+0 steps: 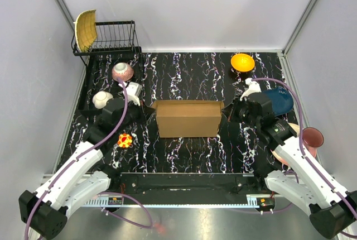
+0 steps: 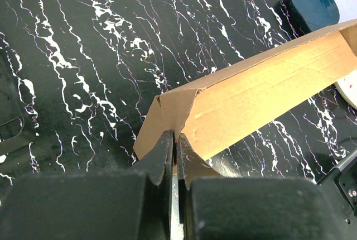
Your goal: Fold the paper box
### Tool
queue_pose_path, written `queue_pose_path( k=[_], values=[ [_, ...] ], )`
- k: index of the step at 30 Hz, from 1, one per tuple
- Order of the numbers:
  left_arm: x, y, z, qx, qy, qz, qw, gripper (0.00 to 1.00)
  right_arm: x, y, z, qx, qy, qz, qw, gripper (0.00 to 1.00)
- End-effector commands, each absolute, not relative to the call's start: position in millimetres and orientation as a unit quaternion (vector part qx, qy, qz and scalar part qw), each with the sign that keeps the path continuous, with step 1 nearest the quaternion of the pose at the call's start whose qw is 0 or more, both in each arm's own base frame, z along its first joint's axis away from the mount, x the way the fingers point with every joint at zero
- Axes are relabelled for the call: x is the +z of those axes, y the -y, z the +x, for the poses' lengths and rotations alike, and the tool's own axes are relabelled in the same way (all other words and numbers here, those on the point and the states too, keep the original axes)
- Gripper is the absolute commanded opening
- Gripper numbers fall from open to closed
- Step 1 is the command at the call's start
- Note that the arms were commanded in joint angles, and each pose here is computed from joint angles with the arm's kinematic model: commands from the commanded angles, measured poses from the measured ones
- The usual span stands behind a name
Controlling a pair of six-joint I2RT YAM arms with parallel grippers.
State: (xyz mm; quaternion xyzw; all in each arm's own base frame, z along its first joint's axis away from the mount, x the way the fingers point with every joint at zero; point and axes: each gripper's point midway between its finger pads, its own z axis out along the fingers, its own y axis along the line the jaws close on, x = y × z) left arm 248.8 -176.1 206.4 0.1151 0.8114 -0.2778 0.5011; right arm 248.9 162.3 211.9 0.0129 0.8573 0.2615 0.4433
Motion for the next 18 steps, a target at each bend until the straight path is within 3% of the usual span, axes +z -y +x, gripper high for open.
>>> queue_pose_path(
  k=[1,18],
  values=[
    [243.3,179.9,254.2,-0.298,-0.786,0.103,0.532,0.00,196.6,-159.0,238.4,0.245,-0.878,0.008,0.411,0.00],
    [267.6,191.7,258.1,-0.335,-0.793,0.064,0.505,0.00,178.9,-150.8,237.1,0.214,-0.887,0.000,0.410,0.00]
  ],
)
